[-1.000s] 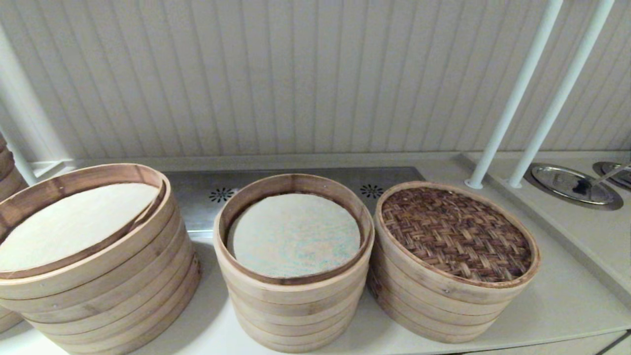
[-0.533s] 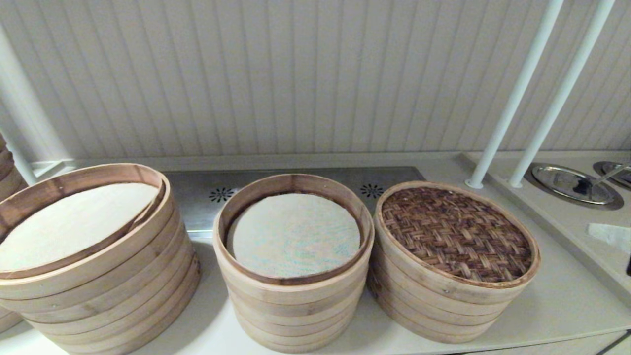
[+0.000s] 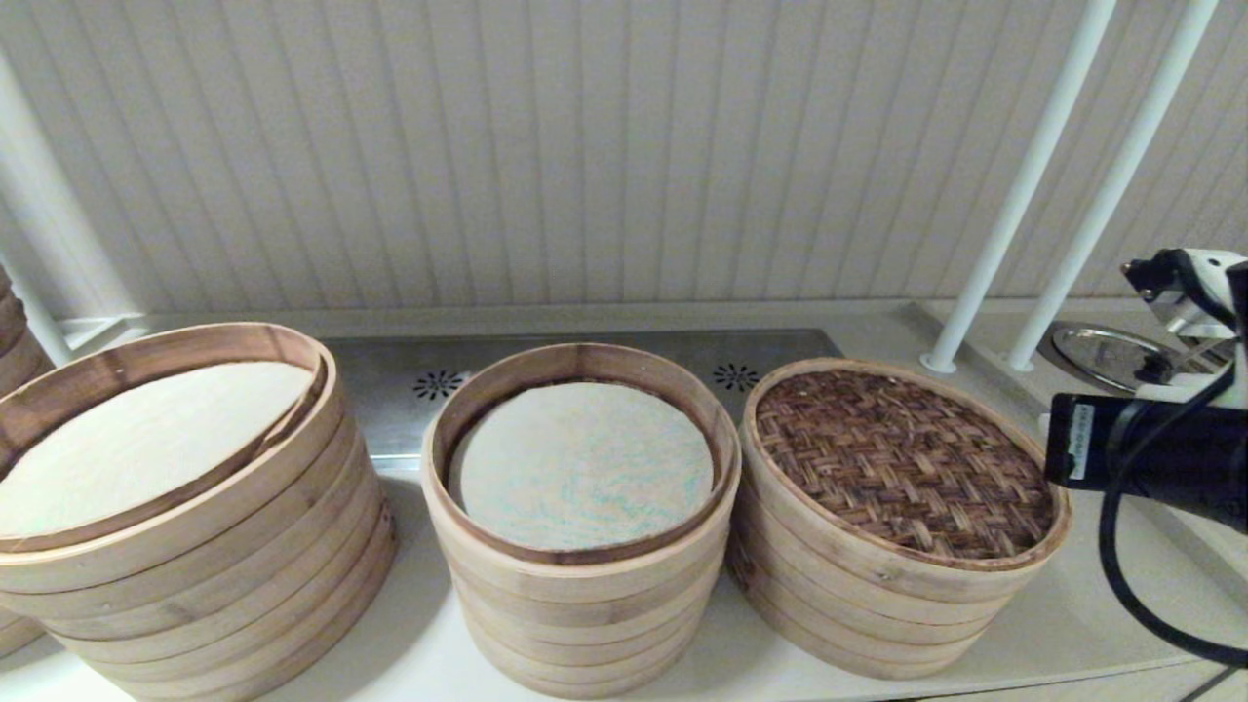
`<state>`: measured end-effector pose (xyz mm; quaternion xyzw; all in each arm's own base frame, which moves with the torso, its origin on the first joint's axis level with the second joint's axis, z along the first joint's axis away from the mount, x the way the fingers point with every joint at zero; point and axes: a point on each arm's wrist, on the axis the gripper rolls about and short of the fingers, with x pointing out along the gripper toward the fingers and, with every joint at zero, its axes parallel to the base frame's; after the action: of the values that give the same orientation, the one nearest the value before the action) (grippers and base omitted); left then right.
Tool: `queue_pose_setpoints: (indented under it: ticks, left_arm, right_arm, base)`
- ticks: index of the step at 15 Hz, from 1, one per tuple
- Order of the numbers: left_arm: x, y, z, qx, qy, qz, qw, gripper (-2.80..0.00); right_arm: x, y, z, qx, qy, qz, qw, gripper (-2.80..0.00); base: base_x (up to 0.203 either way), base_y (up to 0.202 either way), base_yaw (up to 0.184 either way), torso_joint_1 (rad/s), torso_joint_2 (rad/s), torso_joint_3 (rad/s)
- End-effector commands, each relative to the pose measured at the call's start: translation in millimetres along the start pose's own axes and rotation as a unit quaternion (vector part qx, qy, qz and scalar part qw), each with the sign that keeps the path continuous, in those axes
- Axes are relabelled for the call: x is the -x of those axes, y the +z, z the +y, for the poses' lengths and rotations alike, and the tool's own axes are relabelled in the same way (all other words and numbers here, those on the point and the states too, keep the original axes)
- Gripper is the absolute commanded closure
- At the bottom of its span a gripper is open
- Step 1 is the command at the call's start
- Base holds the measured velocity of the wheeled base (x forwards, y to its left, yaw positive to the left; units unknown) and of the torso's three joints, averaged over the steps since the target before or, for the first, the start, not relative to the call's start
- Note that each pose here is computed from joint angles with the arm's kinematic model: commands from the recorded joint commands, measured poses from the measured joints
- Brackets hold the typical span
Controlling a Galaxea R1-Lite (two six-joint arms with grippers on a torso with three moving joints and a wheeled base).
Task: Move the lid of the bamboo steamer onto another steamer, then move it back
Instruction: Pick up the steamer
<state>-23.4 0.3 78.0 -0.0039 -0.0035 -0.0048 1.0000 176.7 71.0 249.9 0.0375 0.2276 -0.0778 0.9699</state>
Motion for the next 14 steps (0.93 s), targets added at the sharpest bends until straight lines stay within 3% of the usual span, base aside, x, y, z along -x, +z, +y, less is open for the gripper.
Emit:
queue_pose_setpoints:
  ticks: [1,3,5,8,14]
  left_arm:
    - [0.0,-0.1,0.0,0.0,0.0,0.0,1.0,0.0]
    - [0.0,-0.1,0.0,0.0,0.0,0.0,1.0,0.0]
    - [0.0,0.1,0.0,0.001,0.0,0.0,1.0,0.0]
    - [0.0,0.1,0.0,0.001,0.0,0.0,1.0,0.0]
    - [0.0,0.1,0.0,0.0,0.0,0.0,1.0,0.0]
  right_arm:
    - [-25.8,8.3,5.3,-0.005,-0.009,0.021,1.0,0.0]
    - [-41.3,22.6,-0.8,-0.027,0.009,0.031,0.999,0.0]
    - [-61.0,32.4,-17.2,-0.043,-0.01,0.04,0.998,0.0]
    - [-74.7,38.7,-37.1,-0.037,-0.001,0.052,0.998,0.0]
    - [-80.7,37.6,-37.4,-0.019,0.04,0.085,0.995,0.0]
  base:
    - [0.0,0.0,0.0,0.0,0.0,0.0]
    - [0.0,0.0,0.0,0.0,0.0,0.0]
    - [0.0,0.0,0.0,0.0,0.0,0.0]
    - [0.0,0.0,0.0,0.0,0.0,0.0]
    - [0.0,0.0,0.0,0.0,0.0,0.0]
